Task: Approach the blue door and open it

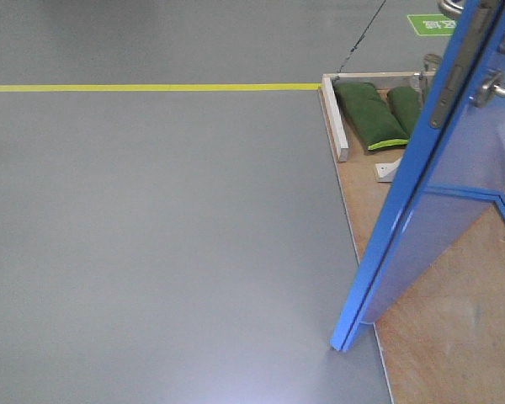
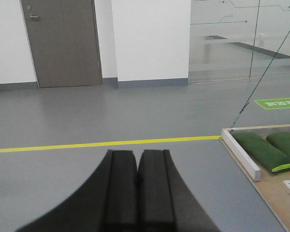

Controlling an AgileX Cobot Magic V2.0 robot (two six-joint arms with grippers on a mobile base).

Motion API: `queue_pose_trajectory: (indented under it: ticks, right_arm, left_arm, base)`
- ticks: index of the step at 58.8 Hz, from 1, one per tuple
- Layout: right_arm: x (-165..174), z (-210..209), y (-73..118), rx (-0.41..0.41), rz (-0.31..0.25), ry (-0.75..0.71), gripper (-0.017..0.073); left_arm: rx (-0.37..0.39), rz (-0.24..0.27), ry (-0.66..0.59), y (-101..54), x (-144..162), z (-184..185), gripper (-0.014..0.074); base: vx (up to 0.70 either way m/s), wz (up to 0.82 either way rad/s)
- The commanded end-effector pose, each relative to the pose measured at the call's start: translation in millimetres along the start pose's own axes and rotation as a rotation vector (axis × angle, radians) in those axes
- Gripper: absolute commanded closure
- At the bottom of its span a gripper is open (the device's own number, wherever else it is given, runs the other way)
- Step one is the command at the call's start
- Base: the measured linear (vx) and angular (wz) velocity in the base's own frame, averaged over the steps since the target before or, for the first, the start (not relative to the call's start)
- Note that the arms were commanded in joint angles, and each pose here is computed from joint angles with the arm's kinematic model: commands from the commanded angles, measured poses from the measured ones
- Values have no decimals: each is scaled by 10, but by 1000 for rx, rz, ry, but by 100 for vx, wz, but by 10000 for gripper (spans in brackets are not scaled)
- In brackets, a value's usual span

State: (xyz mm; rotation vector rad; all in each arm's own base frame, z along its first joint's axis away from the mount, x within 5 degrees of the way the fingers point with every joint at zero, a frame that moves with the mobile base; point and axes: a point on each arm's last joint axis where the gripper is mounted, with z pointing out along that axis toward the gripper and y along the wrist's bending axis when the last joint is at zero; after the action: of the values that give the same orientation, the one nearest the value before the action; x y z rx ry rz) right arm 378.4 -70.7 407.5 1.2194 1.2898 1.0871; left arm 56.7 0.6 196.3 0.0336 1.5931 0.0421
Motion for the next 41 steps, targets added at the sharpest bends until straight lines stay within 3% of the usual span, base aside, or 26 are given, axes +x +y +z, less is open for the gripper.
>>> queue_pose_trajectory:
  ticks: [1,18,32,41]
  right_arm:
    - [158,-36,125,-30,-26,103,561]
    - [137,35,72,-17,-22,89,561]
    - [63,142,369,-112,-35,52,561]
    - [45,213,419,-131,-41,49,561]
  left_arm:
    - [8,-9,-117,-2,-149,-27,521]
    - [8,-9,-117,-2,-149,-27,521]
    - [8,-9,-117,-2,-149,-27,521]
    - [8,-9,-117,-2,-149,-27,521]
  base:
    - [0,0]
    - [0,0]
    - [0,0]
    - [0,0]
